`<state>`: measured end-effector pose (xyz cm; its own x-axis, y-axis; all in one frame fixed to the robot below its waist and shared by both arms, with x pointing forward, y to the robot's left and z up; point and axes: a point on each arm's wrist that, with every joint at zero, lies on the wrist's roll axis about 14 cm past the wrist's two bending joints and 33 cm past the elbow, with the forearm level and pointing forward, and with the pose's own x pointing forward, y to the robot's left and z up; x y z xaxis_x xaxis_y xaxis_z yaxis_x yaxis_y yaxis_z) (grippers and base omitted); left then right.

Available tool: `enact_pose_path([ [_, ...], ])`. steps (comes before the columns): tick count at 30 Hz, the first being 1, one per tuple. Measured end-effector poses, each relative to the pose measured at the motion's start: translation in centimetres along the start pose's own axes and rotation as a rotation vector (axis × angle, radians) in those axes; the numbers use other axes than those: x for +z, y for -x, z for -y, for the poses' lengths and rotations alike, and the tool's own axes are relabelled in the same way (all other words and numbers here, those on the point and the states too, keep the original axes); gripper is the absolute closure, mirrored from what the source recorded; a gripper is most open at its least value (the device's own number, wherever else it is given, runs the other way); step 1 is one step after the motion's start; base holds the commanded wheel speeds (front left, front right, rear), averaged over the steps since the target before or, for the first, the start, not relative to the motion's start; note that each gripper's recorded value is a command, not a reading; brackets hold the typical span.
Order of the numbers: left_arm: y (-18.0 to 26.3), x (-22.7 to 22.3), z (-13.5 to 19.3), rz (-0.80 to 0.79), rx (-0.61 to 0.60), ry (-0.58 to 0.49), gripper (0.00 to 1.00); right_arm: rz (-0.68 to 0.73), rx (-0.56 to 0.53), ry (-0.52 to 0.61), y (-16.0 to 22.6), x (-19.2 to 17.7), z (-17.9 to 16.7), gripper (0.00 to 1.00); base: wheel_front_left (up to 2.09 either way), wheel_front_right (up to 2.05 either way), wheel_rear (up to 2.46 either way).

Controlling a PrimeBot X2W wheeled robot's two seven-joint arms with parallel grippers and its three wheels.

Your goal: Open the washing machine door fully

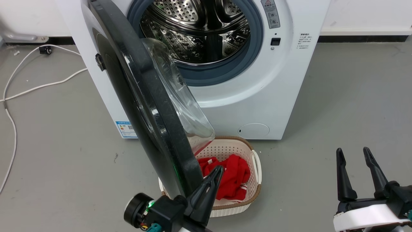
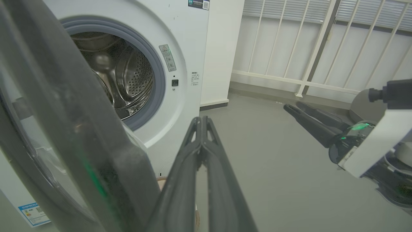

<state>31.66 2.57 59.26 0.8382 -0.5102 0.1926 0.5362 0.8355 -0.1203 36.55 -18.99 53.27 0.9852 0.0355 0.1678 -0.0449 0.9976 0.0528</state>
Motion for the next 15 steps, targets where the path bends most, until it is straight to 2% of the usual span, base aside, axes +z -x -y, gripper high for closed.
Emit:
enact_pose_path([
  [5,0.3,-3.0,-0.6,-0.089,0.029,-0.007,1.0,-0.009,-0.006,-0.013,0.1,-0.3,0.1,0.0,0.0,0.0,0.0],
  [15,-1.2,-3.9,-2.5,-0.056,0.093,-0.027,1.0,-0.02,-0.012,-0.022,0.1,-0.7,0.2,0.0,0.0,0.0,0.0],
])
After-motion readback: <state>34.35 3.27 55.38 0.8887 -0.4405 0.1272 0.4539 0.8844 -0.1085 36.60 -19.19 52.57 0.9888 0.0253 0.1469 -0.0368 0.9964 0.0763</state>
